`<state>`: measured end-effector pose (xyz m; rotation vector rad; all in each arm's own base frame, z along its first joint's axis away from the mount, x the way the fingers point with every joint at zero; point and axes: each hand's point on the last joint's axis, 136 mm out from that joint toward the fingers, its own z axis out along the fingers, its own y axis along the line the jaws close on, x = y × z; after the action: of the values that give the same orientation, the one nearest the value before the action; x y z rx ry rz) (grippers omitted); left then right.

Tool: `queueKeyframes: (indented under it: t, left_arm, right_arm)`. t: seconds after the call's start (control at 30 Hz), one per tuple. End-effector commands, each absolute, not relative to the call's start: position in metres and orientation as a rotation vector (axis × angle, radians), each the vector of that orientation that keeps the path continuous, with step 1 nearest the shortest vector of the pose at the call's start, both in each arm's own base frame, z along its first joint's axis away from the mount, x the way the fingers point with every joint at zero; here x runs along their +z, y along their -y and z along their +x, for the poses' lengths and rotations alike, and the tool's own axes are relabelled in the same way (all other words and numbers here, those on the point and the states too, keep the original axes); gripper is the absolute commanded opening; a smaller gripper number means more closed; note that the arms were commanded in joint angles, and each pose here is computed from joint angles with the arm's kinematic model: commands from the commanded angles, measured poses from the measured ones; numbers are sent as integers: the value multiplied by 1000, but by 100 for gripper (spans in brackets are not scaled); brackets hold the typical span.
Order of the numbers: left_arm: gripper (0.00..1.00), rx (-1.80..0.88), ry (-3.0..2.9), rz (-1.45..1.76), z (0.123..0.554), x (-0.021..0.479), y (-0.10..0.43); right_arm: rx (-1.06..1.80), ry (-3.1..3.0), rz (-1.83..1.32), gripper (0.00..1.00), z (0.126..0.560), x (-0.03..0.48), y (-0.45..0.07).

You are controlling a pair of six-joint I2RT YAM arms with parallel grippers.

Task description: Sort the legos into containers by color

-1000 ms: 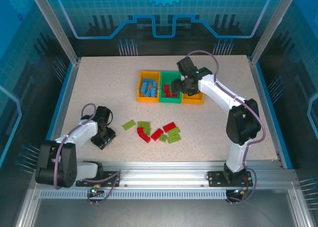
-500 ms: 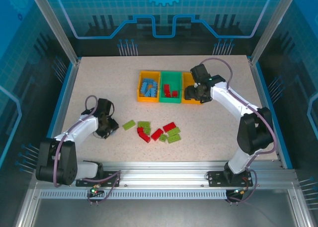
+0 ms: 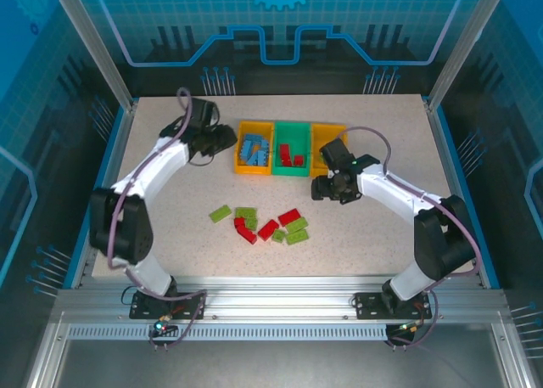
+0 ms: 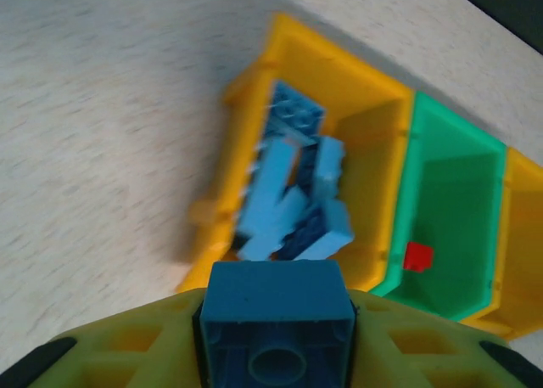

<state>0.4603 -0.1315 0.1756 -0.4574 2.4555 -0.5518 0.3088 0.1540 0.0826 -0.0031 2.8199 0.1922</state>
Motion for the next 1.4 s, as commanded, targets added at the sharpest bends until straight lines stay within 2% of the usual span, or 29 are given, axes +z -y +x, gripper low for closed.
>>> queueKeyframes:
  t: [0.0, 0.27, 0.4, 0.53, 0.7, 0.77, 0.8, 1.37]
  left_arm:
    - [42, -593, -2517, -229, 481, 167, 167]
    - [43, -624, -2537, -200, 517, 146, 185]
    - [48, -616, -2556, -207, 520, 137, 188]
    - [64, -612, -2570, -227, 520, 131, 187]
    - [76, -624, -2572, -229, 513, 135, 191]
    - [89, -619, -2565, -225, 509, 140, 192]
    - [98, -619, -2563, -226, 506, 142, 192]
    - [99, -635, -2492, -252, 464, 174, 176]
  right_arm:
    - [304, -2795, 7, 69, 301, 87, -174]
    - [329, -2848, -181, 73, 264, 77, -211]
    - [320, -2895, -238, 75, 241, 65, -221]
    - [354, -2924, -321, 82, 219, 57, -237]
    - [306, -2945, -399, 85, 205, 48, -243]
    - [291, -2951, -428, 86, 202, 45, -245]
    - [283, -2953, -441, 87, 200, 44, -245]
    - [92, -2991, -560, 89, 192, 14, -234]
